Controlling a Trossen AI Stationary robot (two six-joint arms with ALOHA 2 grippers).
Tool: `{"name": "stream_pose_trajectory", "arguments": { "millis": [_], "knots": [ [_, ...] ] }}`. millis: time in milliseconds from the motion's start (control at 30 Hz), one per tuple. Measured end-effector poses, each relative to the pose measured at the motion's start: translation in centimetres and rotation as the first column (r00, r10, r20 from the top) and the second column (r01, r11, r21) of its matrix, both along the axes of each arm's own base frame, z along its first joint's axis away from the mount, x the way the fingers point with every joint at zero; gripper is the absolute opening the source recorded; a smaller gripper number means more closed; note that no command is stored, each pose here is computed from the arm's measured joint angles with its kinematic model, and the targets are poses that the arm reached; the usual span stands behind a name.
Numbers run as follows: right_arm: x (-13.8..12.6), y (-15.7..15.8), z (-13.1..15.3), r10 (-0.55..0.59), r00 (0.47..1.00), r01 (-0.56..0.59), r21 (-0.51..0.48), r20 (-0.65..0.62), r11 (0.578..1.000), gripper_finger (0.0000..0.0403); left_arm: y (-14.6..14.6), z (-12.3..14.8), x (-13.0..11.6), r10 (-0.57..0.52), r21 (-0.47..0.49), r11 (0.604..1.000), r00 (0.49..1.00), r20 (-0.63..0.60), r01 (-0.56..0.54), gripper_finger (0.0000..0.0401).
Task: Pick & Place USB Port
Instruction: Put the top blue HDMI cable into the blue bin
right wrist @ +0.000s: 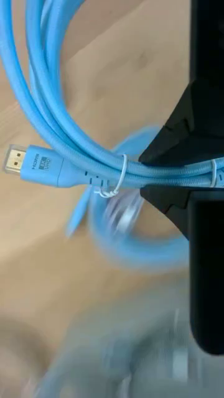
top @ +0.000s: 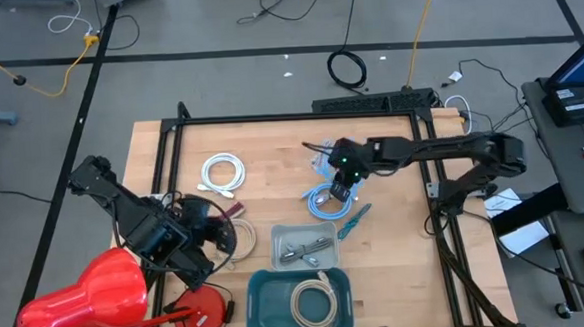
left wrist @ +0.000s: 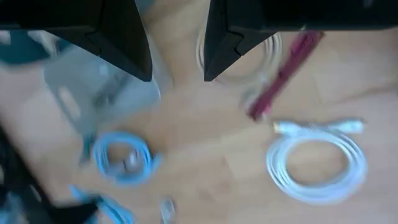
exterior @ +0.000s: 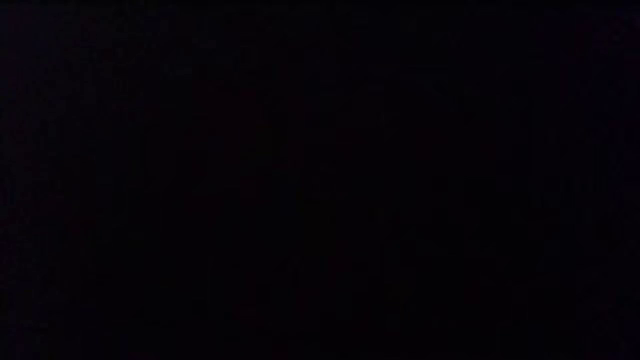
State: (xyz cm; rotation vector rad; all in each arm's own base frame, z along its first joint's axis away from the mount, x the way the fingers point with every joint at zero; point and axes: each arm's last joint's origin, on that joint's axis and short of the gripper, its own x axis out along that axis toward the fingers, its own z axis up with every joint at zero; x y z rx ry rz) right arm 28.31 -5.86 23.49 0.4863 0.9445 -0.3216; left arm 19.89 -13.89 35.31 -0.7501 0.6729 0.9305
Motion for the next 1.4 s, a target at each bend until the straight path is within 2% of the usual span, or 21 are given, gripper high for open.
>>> {"name": "stream_pose_trajectory", "arguments": {
  "millis": [100,167,267,333,467,533,700,833,967,1067,1167,1233,1300,1400],
  "knots": [
    [-0.1,1.2,3.5,0.017,0.99,-0.025,0.052,0.138,0.998,0.0025,0.4,-0.5,-0.2,0.037,0.043,0.998,0.998,0.043,-0.039,0.0147],
    [-0.2,2.2,6.0,0.035,0.963,-0.061,0.089,0.266,0.994,0.0025,0.8,-1.1,-0.4,0.053,0.05,0.997,0.997,0.06,-0.056,0.0147],
    [-0.6,3.8,9.3,0.051,0.883,-0.133,0.145,0.467,0.98,0.0025,1.2,-2.5,-0.8,0.074,0.051,0.996,0.993,0.097,-0.079,0.0147],
    [-0.8,4.7,11.1,0.045,0.809,-0.183,0.179,0.586,0.967,0.0025,1.3,-3.8,-1.1,0.077,0.034,0.996,0.987,0.139,-0.082,0.0147],
    [-1.3,6.5,13.7,0.034,0.678,-0.277,0.213,0.734,0.937,0.0025,1.7,-6.9,-2.0,0.045,0.034,0.998,0.964,0.261,-0.056,0.0147],
    [-1.5,7.4,14.5,0.038,0.623,-0.333,0.221,0.781,0.916,0.0025,1.7,-8.8,-2.1,0.024,0.048,0.998,0.936,0.352,-0.043,0.0147],
    [-1.5,9.6,16.6,0.027,0.448,-0.484,0.217,0.894,0.847,0.0025,1.1,-11.4,-1.2,-0.042,0.086,0.996,0.794,0.606,-0.013,0.0147],
    [-1.9,10.9,17.7,0.01,0.343,-0.573,0.201,0.939,0.794,0.0025,1.0,-10.5,0.7,-0.17,0.177,0.982,0.697,0.696,0.062,0.0147],
    [-2.3,11.9,18.2,0.014,0.296,-0.618,0.181,0.955,0.765,0.0025,1.8,-8.3,2.6,-0.306,0.259,0.952,0.566,0.765,0.164,0.0147],
    [-2.6,12.7,18.5,0.033,0.256,-0.681,0.155,0.966,0.716,0.0025,2.3,-6.1,3.7,-0.358,0.321,0.934,0.45,0.818,0.16,0.0147],
    [-2.7,13.3,18.6,0.046,0.243,-0.725,0.15,0.969,0.672,0.0025,2.5,-4.3,4.5,-0.382,0.362,0.923,0.42,0.823,0.128,0.0147],
    [-2.7,13.7,18.2,0.059,0.288,-0.739,0.183,0.956,0.648,0.0025,2.5,-3.5,5.2,-0.371,0.355,0.927,0.425,0.826,0.12,0.0147],
    [-2.6,14.2,17.2,0.098,0.383,-0.724,0.233,0.919,0.65,0.0025,2.3,-3.1,5.8,-0.358,0.335,0.933,0.446,0.82,0.132,0.0147],
    [-2.4,15.4,15.0,0.203,0.534,-0.691,0.285,0.821,0.664,0.0025,1.9,-3.5,6.5,-0.346,0.301,0.938,0.52,0.781,0.172,0.0147]
  ]
}}
